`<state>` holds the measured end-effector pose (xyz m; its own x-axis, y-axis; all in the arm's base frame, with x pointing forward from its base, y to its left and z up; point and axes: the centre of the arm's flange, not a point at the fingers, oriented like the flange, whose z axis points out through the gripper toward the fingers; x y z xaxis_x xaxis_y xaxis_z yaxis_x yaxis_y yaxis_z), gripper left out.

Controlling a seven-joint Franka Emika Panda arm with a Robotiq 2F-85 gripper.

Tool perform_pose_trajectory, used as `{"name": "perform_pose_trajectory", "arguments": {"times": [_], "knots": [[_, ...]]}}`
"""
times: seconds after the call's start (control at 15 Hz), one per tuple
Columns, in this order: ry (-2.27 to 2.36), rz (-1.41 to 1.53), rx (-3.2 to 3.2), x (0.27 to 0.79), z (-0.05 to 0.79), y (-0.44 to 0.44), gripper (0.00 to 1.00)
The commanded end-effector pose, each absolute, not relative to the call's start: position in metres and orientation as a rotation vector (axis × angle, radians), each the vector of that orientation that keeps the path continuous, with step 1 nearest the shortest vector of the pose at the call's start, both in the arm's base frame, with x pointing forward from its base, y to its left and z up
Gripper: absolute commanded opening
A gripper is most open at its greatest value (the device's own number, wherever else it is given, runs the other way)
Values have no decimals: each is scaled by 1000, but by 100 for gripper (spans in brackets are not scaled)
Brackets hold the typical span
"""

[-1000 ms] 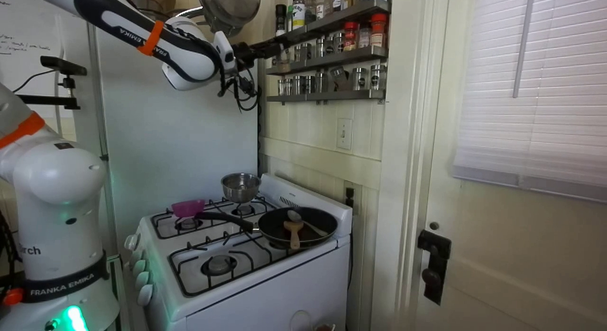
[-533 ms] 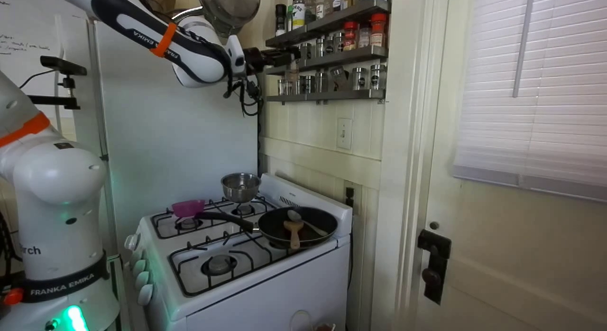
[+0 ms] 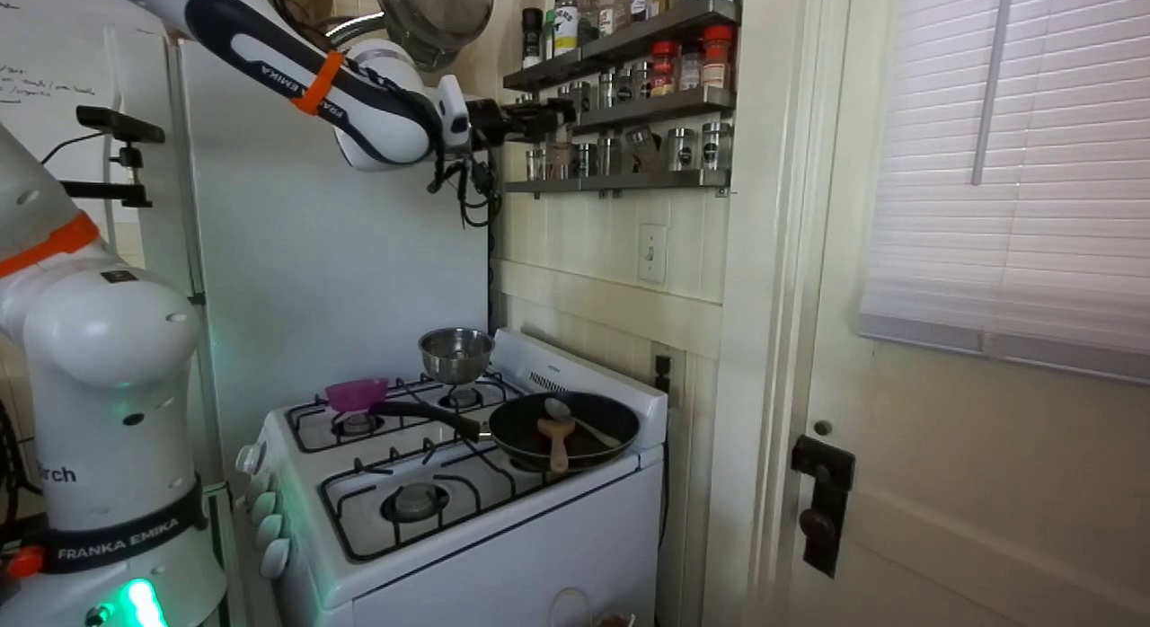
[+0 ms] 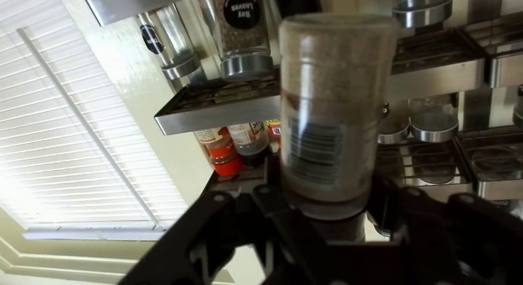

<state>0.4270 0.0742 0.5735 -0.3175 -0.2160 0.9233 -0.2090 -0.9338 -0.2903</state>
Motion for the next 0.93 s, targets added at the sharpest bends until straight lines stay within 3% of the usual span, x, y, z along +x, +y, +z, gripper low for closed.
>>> {"name": "perform_pose_trajectory", "arguments": {"times": [0.0,0.87], "knots": [[550,-2460,-1858,441,575,72,25],[317,-2537,-2137,496,581,66,25]]}}
